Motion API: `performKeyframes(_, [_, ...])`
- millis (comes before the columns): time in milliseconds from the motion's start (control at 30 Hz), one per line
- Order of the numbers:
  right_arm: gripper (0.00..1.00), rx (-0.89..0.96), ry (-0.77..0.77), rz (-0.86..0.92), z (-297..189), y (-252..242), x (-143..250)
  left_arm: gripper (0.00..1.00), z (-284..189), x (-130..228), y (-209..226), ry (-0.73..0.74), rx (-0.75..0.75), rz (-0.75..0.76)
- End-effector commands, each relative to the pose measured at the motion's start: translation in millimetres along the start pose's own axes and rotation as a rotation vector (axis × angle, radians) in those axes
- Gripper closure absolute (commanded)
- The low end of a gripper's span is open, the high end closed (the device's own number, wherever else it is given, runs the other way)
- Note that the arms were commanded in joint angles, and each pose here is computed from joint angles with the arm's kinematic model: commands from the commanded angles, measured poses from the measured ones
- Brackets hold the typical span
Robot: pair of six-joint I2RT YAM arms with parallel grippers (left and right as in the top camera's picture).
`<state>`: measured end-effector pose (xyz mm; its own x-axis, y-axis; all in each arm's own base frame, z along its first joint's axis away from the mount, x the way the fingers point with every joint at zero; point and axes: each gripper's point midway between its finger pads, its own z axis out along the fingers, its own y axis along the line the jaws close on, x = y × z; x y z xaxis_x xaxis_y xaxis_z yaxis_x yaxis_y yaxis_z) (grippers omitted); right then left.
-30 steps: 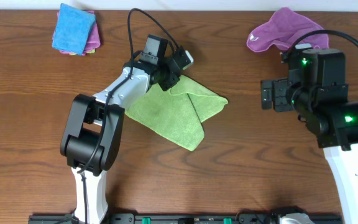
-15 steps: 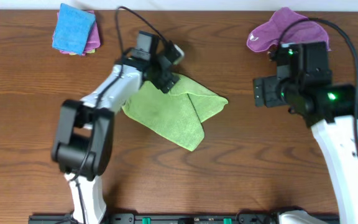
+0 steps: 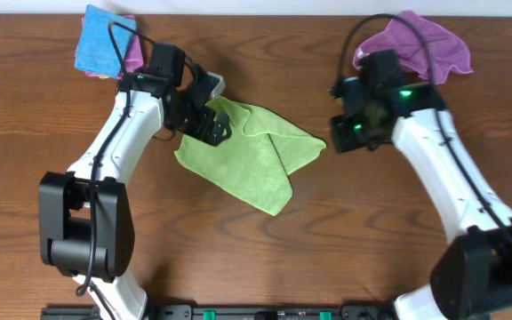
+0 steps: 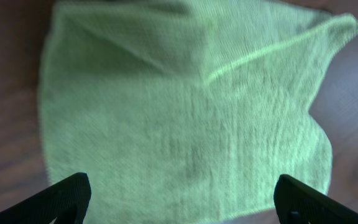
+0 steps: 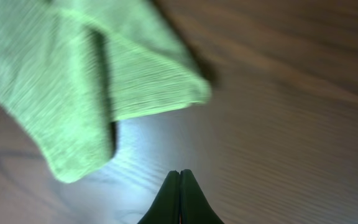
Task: Fold the cloth
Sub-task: 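Reach the right gripper to the cloth's right edge and grasp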
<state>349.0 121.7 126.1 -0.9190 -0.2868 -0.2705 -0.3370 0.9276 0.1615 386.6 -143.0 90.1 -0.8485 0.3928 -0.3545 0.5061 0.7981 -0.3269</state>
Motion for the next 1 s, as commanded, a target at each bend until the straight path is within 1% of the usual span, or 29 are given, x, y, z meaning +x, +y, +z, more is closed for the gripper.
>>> performKeyframes(0, [0.98,-0.020,0.007,-0.094,-4.3,29.8,5.7,0.05,7.3,15.5,-4.8,0.050,0.040,-0.041])
performKeyframes(100, [0.98,0.039,-0.034,-0.128,-24.9,33.5,8.8,0.04,6.3,28.4,-9.2,0.100,0.056,-0.062])
performKeyframes(167, [0.99,0.038,-0.051,-0.129,-32.0,35.2,18.6,0.04,4.7,37.0,-13.4,0.134,0.072,-0.068])
performKeyframes(267, [0.99,0.036,-0.065,-0.089,-15.0,30.5,51.5,0.05,5.4,50.2,-17.4,0.178,0.086,-0.070])
performKeyframes(300, [0.99,0.028,-0.093,-0.068,-3.3,29.3,59.8,0.05,7.7,54.9,-17.7,0.187,0.089,-0.075])
performKeyframes(367, [0.99,-0.013,-0.147,-0.070,12.0,33.4,63.6,0.05,14.2,63.6,-16.2,0.198,0.091,-0.082])
performKeyframes(467, [0.99,-0.034,-0.209,-0.023,24.2,34.3,53.6,0.04,27.2,65.5,-10.3,0.168,0.080,-0.088])
performKeyframes(600, [0.99,-0.037,-0.257,-0.052,42.6,33.4,31.1,0.05,32.0,49.0,3.6,0.097,0.017,-0.088])
performKeyframes(700, [0.99,-0.038,-0.256,-0.050,64.5,30.7,22.0,0.05,32.0,44.5,21.8,0.084,-0.086,-0.093])
performKeyframes(800, [0.99,-0.056,-0.261,-0.040,88.8,30.4,12.5,0.04,30.0,47.8,35.9,0.101,-0.169,-0.099])
performKeyframes(967, [0.99,-0.076,-0.329,0.027,103.8,29.9,-9.2,0.05,32.3,47.3,37.8,0.098,-0.174,-0.116])
